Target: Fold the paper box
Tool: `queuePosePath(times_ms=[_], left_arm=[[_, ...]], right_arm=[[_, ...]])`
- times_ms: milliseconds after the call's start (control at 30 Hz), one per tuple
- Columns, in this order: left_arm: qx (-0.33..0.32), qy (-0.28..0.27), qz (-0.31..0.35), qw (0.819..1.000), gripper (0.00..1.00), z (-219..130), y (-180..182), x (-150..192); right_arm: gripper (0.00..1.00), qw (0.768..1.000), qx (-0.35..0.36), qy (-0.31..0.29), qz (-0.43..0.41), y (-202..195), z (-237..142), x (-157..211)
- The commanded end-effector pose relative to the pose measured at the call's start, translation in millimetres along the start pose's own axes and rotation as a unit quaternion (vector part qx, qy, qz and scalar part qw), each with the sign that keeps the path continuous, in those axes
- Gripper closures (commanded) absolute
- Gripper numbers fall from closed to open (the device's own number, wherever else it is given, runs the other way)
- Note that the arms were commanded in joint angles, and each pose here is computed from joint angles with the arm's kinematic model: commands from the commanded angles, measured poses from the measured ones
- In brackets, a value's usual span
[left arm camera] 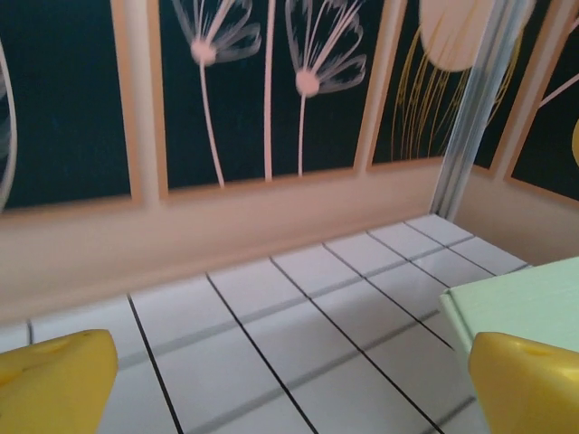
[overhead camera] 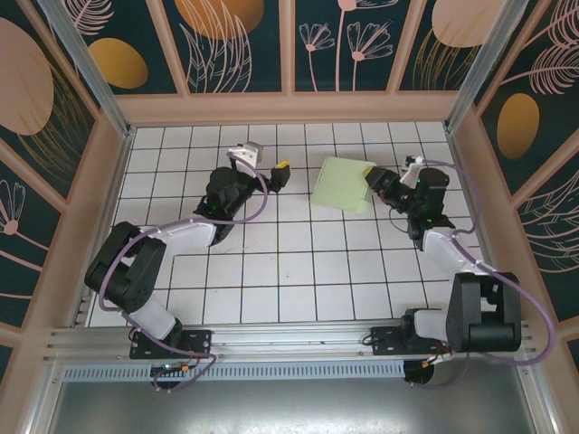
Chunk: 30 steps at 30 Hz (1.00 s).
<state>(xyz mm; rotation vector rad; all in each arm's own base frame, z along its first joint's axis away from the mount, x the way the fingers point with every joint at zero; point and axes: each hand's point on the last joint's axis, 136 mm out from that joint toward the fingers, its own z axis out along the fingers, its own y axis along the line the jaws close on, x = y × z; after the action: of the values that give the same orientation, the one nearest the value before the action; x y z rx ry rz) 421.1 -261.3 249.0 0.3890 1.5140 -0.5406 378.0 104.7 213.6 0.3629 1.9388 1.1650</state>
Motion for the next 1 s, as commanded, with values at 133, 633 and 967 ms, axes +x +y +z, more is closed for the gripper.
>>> queuePosePath(times_ms=[133, 633, 967], left_arm=[[0.076, -0.139, 0.302, 0.940, 0.01, -17.5, -44.9, -36.7], [0.057, -0.256, 0.561, 0.785, 0.02, -16.0, -114.4, -17.7], [0.089, -0.282, 0.593, 0.749, 0.06, -9.5, -147.8, -4.9]], right_arm=[[0.60, 0.999, -0.039, -0.019, 0.009, 36.6, -28.8, -38.2], [0.61, 0.991, -0.115, 0.020, 0.064, 75.8, -49.6, -34.0], [0.61, 0.982, -0.135, 0.077, 0.103, 75.2, -56.9, 2.1]])
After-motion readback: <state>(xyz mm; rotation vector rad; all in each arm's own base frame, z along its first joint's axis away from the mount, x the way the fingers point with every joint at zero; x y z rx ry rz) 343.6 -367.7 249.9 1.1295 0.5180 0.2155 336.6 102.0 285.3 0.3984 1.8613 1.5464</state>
